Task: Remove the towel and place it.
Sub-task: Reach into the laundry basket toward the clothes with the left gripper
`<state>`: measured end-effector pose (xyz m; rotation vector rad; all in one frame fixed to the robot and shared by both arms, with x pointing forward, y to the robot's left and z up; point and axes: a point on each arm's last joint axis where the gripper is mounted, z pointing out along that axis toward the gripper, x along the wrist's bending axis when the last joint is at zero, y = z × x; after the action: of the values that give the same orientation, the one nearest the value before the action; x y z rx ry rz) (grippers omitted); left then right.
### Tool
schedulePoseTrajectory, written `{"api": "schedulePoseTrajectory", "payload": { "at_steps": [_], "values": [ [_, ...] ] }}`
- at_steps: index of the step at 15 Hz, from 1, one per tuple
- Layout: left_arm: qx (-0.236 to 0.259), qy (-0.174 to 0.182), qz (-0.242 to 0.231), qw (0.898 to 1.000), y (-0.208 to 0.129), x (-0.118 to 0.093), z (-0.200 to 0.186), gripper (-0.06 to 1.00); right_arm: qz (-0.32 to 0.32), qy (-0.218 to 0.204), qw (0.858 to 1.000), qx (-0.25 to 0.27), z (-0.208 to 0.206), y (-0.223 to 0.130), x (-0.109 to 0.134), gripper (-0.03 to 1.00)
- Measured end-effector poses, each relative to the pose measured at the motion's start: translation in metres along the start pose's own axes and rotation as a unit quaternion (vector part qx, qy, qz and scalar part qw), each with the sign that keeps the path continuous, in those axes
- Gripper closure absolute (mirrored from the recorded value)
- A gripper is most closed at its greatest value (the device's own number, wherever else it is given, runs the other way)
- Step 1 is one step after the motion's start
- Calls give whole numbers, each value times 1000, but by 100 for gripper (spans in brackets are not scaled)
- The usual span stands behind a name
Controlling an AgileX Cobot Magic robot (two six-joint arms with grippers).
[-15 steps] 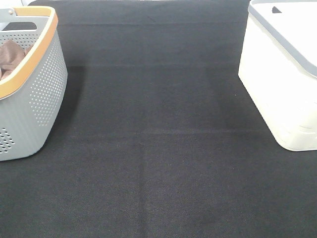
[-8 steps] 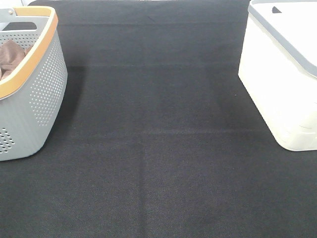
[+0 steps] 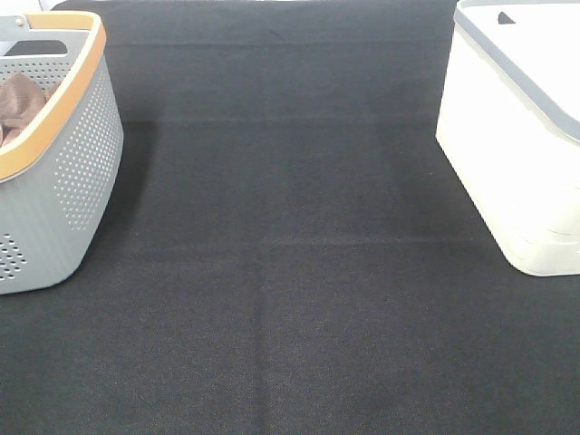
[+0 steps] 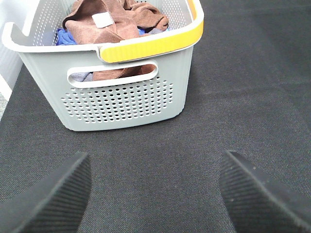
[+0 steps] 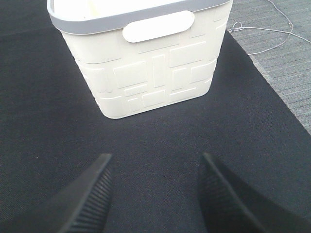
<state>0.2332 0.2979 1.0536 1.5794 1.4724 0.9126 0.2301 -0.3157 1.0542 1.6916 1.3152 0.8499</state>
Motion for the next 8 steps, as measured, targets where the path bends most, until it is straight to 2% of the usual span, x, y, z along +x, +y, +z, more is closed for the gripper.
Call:
{"api": "schedulePoseTrajectory", "payload": {
  "at_steps": [8],
  "values": [
    [0,0,0,1000,0,0,0,24,0,0,1000,0,0,0,0,46]
  ]
}}
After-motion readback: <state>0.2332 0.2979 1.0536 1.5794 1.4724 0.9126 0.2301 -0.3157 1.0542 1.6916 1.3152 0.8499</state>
